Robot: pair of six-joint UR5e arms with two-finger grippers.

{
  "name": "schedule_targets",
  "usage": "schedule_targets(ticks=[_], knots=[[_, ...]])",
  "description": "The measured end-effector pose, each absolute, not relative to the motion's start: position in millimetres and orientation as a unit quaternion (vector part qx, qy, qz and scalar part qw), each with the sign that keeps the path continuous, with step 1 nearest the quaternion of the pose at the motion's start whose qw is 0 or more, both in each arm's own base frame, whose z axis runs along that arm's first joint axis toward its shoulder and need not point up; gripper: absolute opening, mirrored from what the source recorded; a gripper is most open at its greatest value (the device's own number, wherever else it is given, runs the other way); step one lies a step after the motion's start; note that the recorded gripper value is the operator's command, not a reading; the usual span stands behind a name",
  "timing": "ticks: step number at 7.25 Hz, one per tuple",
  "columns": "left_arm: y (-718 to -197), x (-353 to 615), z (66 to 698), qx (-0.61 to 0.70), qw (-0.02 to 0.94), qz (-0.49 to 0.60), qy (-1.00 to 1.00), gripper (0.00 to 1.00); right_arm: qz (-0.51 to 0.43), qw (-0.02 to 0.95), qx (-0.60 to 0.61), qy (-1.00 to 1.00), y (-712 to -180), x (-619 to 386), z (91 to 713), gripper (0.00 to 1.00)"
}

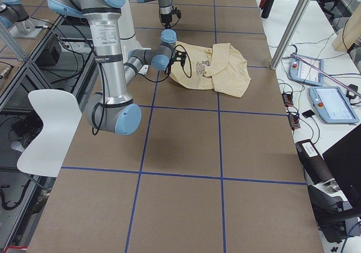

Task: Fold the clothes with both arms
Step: 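Lift the hem with both grippers and fold it up toward the collar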

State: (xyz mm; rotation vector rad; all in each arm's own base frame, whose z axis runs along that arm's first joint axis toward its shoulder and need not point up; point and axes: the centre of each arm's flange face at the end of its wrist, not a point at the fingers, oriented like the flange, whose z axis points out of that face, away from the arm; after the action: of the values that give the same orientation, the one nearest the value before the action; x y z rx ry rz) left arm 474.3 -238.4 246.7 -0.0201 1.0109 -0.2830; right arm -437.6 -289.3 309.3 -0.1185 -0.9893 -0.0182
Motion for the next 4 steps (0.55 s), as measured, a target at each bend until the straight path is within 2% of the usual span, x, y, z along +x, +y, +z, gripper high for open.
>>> schedule_targets(ticks=[4], knots=[[-183.4,470.9,224.8,-0.036,0.864,-0.087,0.495,0.0,-0.058,0.865,-0.157,-0.474,-239.4,-414.3,321.1,0.0]])
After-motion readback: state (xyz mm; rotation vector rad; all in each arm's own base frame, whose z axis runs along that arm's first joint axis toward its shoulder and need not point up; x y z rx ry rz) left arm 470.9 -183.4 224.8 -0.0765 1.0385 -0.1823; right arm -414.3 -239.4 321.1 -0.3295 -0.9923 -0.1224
